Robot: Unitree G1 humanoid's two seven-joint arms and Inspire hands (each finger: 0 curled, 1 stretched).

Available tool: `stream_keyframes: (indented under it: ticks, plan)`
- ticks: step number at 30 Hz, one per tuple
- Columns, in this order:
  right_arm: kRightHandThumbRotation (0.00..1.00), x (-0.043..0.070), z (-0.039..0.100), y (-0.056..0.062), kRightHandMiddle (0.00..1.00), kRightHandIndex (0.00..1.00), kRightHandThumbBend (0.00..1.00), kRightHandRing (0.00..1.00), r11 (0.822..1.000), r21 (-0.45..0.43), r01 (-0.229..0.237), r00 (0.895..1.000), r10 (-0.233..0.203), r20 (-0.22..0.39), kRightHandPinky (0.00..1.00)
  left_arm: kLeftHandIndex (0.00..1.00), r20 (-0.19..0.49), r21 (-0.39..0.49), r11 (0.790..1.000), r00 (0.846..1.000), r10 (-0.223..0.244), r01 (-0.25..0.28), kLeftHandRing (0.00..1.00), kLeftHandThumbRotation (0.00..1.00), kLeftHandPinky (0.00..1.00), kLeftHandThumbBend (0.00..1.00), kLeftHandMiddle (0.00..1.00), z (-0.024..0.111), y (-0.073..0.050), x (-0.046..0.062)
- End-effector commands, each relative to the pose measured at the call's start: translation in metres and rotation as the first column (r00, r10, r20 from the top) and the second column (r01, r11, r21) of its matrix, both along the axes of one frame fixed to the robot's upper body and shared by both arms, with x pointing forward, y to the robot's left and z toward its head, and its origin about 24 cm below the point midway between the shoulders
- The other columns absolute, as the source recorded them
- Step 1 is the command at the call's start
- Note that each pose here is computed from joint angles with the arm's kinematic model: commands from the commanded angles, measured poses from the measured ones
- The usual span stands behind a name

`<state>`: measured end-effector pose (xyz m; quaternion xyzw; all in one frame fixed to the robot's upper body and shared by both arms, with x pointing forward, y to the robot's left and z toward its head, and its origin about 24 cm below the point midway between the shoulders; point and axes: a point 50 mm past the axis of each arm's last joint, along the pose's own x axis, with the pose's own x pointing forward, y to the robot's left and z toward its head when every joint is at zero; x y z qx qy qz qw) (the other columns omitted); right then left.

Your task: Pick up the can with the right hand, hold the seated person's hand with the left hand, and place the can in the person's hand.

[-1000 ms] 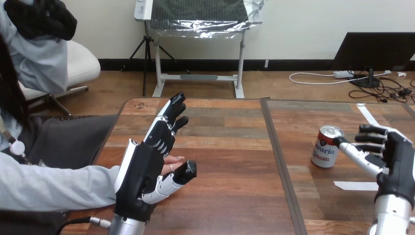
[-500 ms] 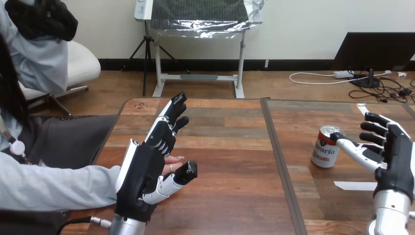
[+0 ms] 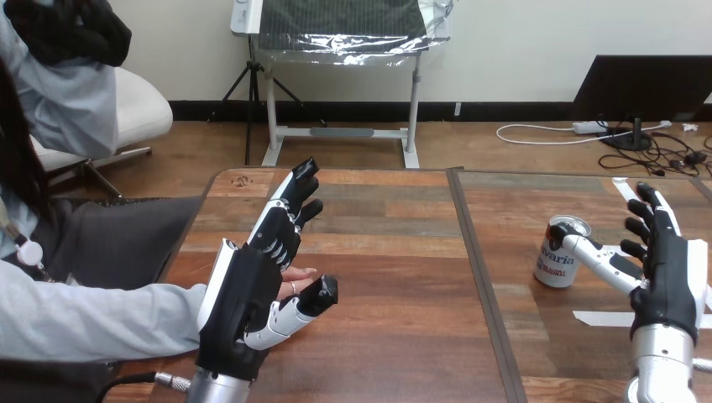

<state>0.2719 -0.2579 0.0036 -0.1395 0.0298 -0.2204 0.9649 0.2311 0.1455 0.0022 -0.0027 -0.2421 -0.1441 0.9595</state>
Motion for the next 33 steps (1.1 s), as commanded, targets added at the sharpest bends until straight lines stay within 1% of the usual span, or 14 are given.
stream_keyframes:
  ticks: [1, 9, 14, 22, 27, 33]
  plan:
    - [0.36, 0.024, 0.028, 0.002, 0.97, 1.0, 1.0, 0.97, 0.998, -0.047, -0.046, 0.995, 0.05, 0.088, 0.92, 0.93, 0.068, -0.002, 1.0, 0.998, -0.004, 0.004, 0.96, 0.66, 0.91, 1.0, 0.97, 0.014, -0.003, 0.014]
    - [0.39, 0.029, 0.028, 0.003, 0.99, 1.0, 1.0, 0.99, 0.997, -0.038, -0.063, 0.994, 0.066, 0.084, 0.97, 0.92, 0.065, -0.005, 1.0, 0.998, -0.005, 0.005, 0.95, 0.66, 0.91, 1.0, 0.97, 0.014, -0.003, 0.013]
    - [0.4, 0.032, 0.029, 0.003, 0.99, 1.0, 1.0, 0.99, 0.997, -0.043, -0.063, 0.994, 0.066, 0.081, 0.98, 0.92, 0.066, -0.002, 1.0, 0.998, -0.007, 0.007, 0.95, 0.66, 0.91, 1.0, 0.97, 0.014, -0.003, 0.013]
    - [0.42, 0.038, 0.03, 0.001, 0.99, 1.0, 1.0, 0.98, 0.996, -0.05, -0.067, 0.995, 0.07, 0.07, 0.97, 0.93, 0.066, -0.005, 1.0, 0.998, -0.008, 0.008, 0.95, 0.65, 0.91, 1.0, 0.97, 0.014, -0.003, 0.013]
    - [0.43, 0.041, 0.031, 0.0, 0.99, 1.0, 1.0, 0.96, 0.996, -0.062, -0.066, 0.996, 0.07, 0.063, 0.94, 0.92, 0.066, -0.006, 1.0, 0.998, -0.007, 0.007, 0.95, 0.65, 0.91, 1.0, 0.97, 0.014, -0.003, 0.013]
    - [0.44, 0.046, 0.031, -0.002, 0.99, 1.0, 1.0, 0.97, 0.995, -0.068, -0.07, 0.996, 0.073, 0.05, 0.93, 0.92, 0.061, -0.012, 1.0, 0.998, -0.011, 0.012, 0.95, 0.64, 0.91, 1.0, 0.97, 0.013, -0.004, 0.013]
